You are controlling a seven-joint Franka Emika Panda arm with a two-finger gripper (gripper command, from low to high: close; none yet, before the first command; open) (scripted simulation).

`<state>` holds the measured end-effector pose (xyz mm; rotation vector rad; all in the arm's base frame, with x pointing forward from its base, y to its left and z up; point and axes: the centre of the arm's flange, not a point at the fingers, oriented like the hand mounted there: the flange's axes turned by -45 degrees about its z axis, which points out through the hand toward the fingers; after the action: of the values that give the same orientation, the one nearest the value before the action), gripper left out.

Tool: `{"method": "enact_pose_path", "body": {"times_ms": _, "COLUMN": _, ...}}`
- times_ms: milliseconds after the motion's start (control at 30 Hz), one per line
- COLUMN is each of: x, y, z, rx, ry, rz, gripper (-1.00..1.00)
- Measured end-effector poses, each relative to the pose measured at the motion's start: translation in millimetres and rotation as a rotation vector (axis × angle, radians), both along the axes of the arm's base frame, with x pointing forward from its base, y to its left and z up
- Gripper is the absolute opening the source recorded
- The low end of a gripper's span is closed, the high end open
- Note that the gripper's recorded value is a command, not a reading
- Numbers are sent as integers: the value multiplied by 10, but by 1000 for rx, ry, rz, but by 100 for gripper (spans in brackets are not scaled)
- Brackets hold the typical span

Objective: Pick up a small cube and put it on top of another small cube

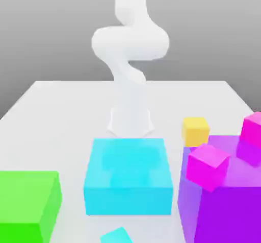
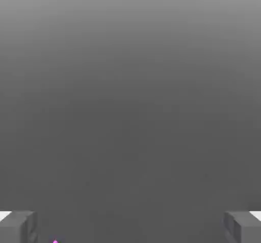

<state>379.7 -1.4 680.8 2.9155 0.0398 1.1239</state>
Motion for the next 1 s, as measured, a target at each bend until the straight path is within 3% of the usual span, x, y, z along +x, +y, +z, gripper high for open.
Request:
{"method": "enact_pose_path", "body": {"times_ms": 233, "x": 804, "y": -57, "z": -997, "rx": -85, "ry": 184, "rz": 92, "gripper": 0}}
{"method": "enact_pose_path", "body": {"times_ms": 500, "x": 1384, "y": -141, "z": -2321, "rx": -150, "ry": 388, "rz": 216, "gripper": 0}}
{"method": "enact_pose_path", "body": {"times_ms": 900, "x": 1521, "y": -251, "z": -4504, "rx": -179, "ry": 682, "rz": 438, "gripper": 0}}
{"method": "enact_pose_path", "body": {"times_ms": 1000, "x": 1486, "y": -260, "z": -4991, "rx": -176, "ry": 717, "rz": 468, "gripper": 0}}
